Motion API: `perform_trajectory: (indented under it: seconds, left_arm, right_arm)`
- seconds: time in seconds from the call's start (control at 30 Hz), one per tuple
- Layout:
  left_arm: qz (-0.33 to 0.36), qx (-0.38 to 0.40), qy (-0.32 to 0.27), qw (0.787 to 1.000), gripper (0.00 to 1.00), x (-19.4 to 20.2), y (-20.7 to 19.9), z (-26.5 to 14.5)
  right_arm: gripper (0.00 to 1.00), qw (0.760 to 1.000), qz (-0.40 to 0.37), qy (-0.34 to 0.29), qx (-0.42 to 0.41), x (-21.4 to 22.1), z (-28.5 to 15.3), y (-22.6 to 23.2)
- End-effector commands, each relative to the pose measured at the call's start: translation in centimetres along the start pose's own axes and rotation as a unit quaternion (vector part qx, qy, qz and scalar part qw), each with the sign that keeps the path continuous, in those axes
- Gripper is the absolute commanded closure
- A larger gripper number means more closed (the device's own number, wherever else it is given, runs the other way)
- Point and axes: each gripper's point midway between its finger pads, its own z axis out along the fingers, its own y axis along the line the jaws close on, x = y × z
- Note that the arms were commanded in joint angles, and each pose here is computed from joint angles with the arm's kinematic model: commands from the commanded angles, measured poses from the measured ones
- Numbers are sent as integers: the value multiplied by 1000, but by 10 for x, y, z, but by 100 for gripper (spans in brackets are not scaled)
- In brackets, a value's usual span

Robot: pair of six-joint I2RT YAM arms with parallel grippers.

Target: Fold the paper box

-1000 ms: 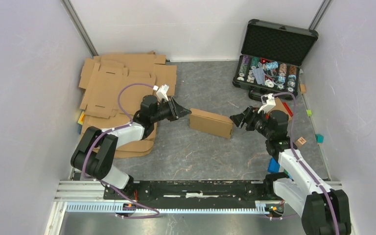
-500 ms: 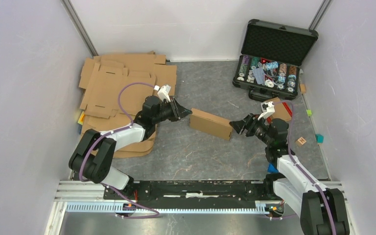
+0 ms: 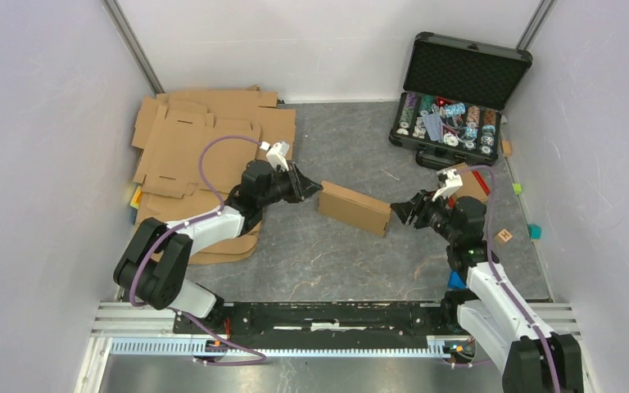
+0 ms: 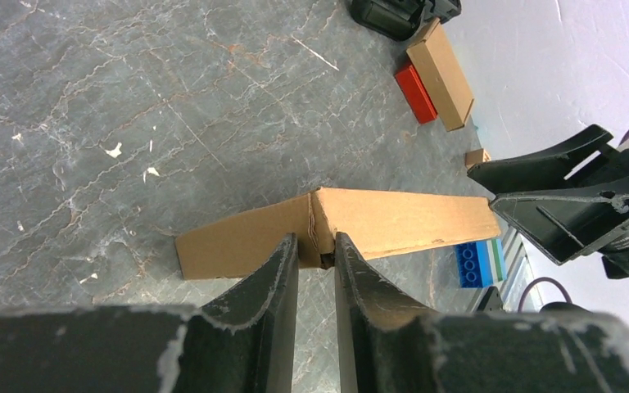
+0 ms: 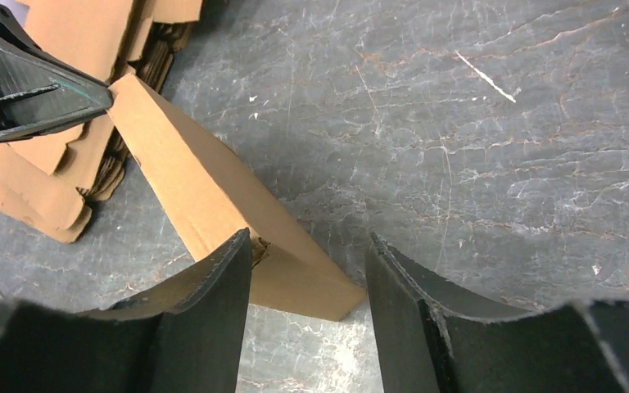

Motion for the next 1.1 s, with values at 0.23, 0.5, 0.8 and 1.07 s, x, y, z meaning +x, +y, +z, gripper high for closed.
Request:
perform_trajectory:
  seconds: [0.23,0.5,0.8,1.07]
  left_arm:
    - [12,-53,69,996,73,40,27,-5]
    - [20,-54,72,996,73,40,24,-5]
    - [26,-56,71,996,73,39,23,-5]
    - [28,-57,75,995,73,41,24,-4]
  right_arm:
    - [40,999,-21,20,28,5,-4,-10]
    - [81,995,-76,-40,-44,-49,-16,33]
    - [100,990,-72,-41,-116,-41,-17,55]
    - [100,991,-36,50,-117,17,-7,37]
